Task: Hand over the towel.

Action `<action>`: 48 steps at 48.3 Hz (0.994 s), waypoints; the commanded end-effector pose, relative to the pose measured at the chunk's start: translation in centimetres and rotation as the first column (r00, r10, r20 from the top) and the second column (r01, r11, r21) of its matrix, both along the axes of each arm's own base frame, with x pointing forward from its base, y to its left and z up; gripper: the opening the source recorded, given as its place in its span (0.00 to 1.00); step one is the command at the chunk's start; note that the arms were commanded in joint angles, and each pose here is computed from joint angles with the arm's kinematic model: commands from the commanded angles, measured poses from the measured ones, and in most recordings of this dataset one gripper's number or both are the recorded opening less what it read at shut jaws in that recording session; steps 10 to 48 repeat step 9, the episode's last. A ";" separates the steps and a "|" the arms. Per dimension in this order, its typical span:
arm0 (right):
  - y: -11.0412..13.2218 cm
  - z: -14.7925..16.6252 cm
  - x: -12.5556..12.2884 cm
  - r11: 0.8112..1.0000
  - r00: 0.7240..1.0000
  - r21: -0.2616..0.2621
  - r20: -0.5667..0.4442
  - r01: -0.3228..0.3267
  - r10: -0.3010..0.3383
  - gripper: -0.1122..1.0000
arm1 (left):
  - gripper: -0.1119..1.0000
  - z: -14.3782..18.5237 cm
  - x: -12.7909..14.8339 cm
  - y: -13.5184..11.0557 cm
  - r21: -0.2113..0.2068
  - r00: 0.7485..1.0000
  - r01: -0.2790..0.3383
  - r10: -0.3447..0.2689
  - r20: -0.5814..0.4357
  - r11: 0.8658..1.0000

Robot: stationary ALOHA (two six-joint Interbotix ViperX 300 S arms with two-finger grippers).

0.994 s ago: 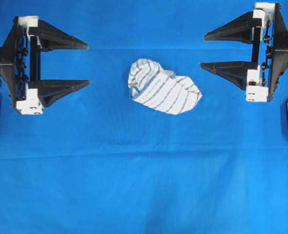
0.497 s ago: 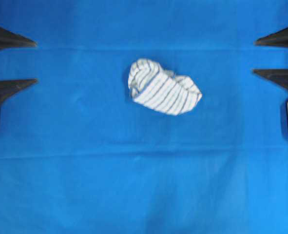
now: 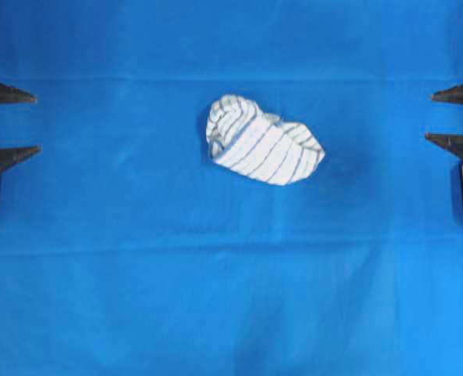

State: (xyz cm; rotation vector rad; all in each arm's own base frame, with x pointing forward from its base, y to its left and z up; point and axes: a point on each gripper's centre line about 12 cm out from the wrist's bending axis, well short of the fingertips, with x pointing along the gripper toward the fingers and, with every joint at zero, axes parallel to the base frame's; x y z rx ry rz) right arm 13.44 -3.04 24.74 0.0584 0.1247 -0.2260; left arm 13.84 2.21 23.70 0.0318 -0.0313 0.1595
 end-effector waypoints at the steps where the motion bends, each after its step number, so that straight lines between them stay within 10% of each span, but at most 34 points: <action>1: 0.0 0.7 0.1 1.000 1.000 0.001 0.024 0.003 -0.003 0.73 | 0.94 0.4 0.0 0.1 0.000 1.000 -0.005 0.005 0.012 1.000; 48: 0.0 0.7 0.1 1.000 1.000 -0.001 0.025 0.001 -0.001 0.73 | 0.94 0.4 0.0 0.1 0.002 1.000 -0.005 0.005 0.014 1.000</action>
